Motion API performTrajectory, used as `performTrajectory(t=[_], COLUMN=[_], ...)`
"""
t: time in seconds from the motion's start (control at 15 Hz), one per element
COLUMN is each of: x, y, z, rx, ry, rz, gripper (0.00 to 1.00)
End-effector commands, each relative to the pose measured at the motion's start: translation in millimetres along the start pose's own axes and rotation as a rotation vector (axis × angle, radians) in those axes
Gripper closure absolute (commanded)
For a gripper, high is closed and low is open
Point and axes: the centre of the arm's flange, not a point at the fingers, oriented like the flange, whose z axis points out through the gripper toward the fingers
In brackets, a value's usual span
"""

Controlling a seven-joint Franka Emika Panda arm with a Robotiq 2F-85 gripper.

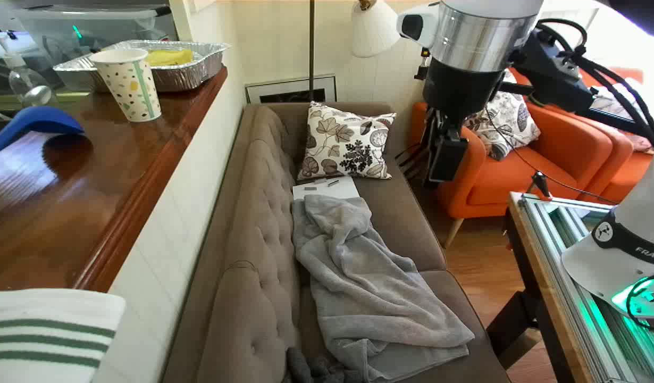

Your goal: Fold the blanket in half

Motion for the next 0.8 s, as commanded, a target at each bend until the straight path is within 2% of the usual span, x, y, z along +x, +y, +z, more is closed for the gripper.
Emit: performTrajectory(t=[0.0, 0.53, 0.6, 0.73], x=[0, 0, 14, 43], y=[0, 0, 4, 30], z=[0, 0, 6, 25], rx=[0.000, 0.000, -0.004, 0.050], ry=[0.000, 0.000, -0.080, -0.174], rz=[0.000, 0.000, -0.013, -0.059], gripper=[0.00, 0.00, 0.00, 0.00])
